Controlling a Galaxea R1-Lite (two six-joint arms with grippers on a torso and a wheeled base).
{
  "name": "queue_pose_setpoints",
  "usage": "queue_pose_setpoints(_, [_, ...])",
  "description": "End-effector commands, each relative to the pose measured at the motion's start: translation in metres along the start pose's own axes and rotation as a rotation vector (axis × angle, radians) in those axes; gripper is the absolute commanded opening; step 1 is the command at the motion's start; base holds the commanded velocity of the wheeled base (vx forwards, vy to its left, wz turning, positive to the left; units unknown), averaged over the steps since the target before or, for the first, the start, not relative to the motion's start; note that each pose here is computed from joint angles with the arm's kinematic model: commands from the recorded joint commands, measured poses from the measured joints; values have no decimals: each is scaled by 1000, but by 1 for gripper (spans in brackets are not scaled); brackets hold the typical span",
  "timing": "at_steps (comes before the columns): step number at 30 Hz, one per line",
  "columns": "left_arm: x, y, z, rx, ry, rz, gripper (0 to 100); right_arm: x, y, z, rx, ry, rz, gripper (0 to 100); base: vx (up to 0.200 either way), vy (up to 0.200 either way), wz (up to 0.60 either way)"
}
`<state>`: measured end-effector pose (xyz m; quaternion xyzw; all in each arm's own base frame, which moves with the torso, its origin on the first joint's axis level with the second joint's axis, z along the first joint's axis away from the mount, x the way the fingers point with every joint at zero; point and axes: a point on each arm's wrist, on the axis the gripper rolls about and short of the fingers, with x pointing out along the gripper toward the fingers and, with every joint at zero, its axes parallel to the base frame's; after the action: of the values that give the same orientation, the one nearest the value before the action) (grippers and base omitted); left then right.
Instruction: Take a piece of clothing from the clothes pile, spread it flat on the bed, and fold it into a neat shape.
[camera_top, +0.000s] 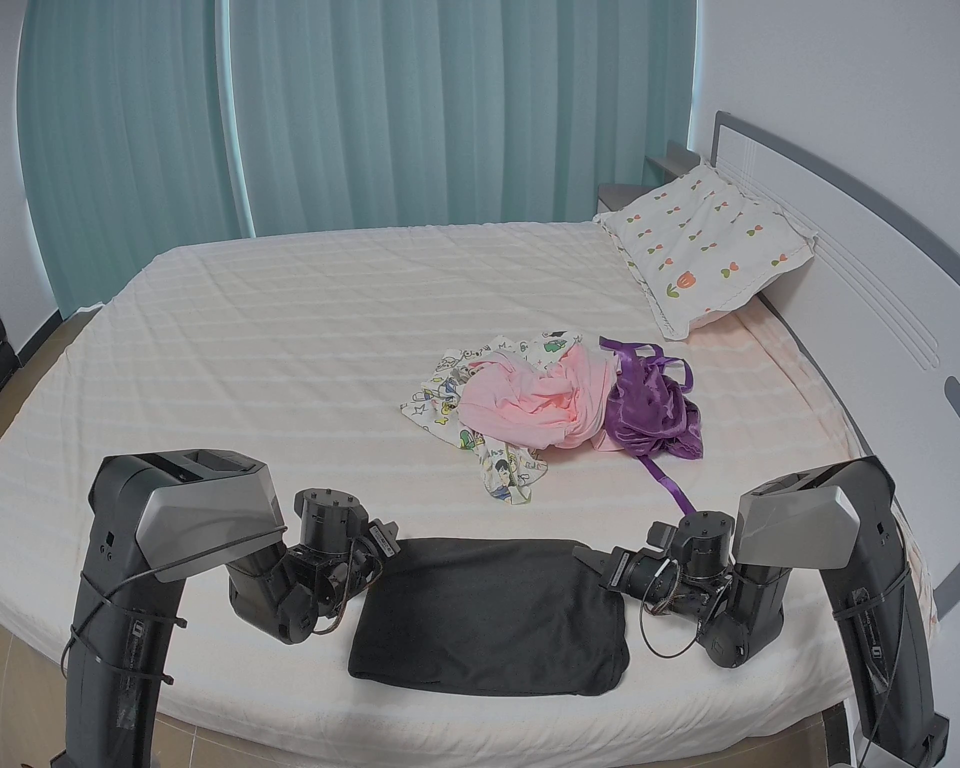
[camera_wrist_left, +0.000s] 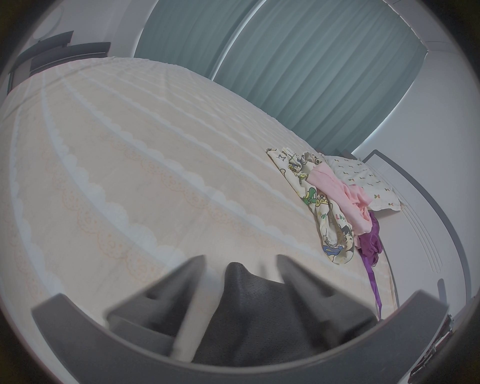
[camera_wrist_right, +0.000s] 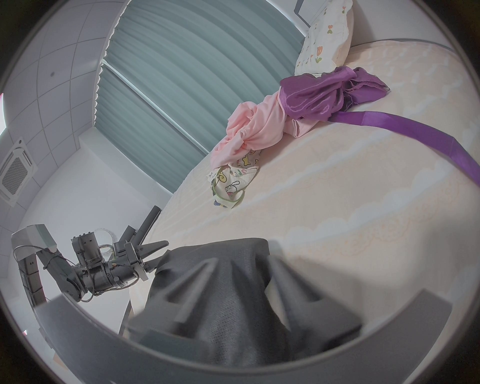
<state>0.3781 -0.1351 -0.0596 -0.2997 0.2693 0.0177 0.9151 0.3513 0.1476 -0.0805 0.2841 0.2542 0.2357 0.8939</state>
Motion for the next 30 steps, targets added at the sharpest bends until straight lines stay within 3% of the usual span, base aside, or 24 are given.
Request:
queue_pose_setpoints(1, [0, 0, 0, -1, -3, -1, 100, 0, 0, 0, 1, -1, 0, 100, 0, 0, 0])
queue_pose_setpoints(9, [-24, 1, 7, -60, 10, 10, 100, -22, 1, 10, 16, -37, -76, 100, 0, 0, 0])
queue_pose_setpoints(13, [-48, 2, 4, -66, 35, -26, 100, -43, 8, 2, 21, 14, -91, 100, 0, 0, 0])
queue_pose_setpoints(19, [-58, 3, -10, -43, 116, -82, 100, -52, 13, -12, 14, 82, -95, 100, -200, 0, 0])
queue_pose_setpoints(25, [-57, 4, -10, -37, 116, -83, 100, -61, 18, -25, 6, 156, -82, 100, -200, 0, 0])
queue_pose_setpoints(30, [-56, 4, -8, -41, 112, -86, 100, -59, 16, -35, -36, 189, -82, 100, 0, 0, 0])
